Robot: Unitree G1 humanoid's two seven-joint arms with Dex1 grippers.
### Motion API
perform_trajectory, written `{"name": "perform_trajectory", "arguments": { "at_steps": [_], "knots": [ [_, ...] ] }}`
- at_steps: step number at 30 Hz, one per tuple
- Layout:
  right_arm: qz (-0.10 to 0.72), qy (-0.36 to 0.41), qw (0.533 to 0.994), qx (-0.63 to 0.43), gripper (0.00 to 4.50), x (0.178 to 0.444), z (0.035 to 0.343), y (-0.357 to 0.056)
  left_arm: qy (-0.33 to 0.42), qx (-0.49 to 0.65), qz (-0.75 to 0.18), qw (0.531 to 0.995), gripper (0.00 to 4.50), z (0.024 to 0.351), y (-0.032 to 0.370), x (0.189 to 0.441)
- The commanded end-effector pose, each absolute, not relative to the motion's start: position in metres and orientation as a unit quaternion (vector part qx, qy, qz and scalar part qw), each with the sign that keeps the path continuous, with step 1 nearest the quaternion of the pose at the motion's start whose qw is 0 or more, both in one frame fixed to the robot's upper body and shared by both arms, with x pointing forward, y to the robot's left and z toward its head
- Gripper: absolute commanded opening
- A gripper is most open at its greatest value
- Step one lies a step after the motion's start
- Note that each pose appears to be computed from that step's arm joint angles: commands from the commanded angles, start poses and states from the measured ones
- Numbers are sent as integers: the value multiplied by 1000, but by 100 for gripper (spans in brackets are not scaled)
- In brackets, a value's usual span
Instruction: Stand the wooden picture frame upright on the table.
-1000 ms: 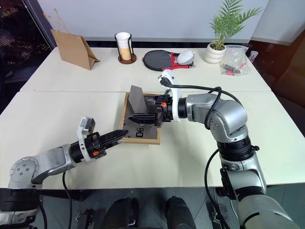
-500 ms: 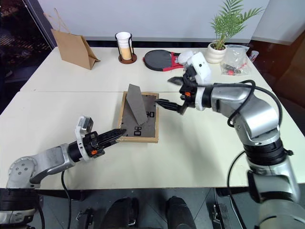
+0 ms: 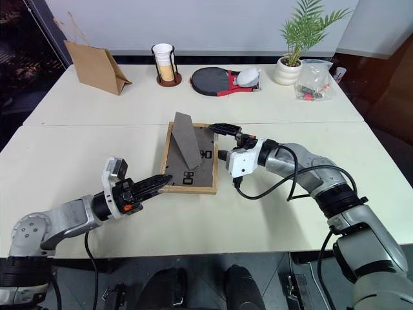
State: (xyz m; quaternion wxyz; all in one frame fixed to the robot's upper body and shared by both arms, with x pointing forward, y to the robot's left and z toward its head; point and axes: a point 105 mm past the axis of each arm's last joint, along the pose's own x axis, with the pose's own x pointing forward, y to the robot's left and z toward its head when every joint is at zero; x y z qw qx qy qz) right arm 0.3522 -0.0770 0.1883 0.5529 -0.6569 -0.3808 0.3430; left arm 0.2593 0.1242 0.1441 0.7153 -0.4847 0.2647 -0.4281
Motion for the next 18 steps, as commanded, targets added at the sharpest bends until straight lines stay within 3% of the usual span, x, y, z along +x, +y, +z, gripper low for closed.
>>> {"name": "perform_trajectory", "arguments": {
  "at_steps": [1, 3, 8, 10, 14, 17, 18],
  "knots": [
    [329, -416, 539, -655, 424, 352, 199, -69, 242, -481, -459, 707, 102, 160, 121, 253],
    [331, -420, 535, -654, 369, 353, 199, -67, 241, -481, -459, 707, 102, 160, 120, 253],
    [337, -428, 529, -651, 120, 352, 198, -62, 240, -481, -457, 708, 102, 160, 119, 252],
    [338, -429, 528, -650, 115, 352, 199, -62, 246, -475, -456, 711, 102, 158, 118, 251],
    [344, -426, 536, -643, 111, 351, 203, -64, 250, -455, -444, 730, 298, 157, 125, 250],
    [357, -421, 543, -632, 111, 350, 207, -66, 237, -373, -459, 771, 443, 161, 136, 245],
    [361, -419, 553, -623, 111, 350, 210, -67, 221, -324, -468, 792, 443, 168, 145, 244]
  ]
}}
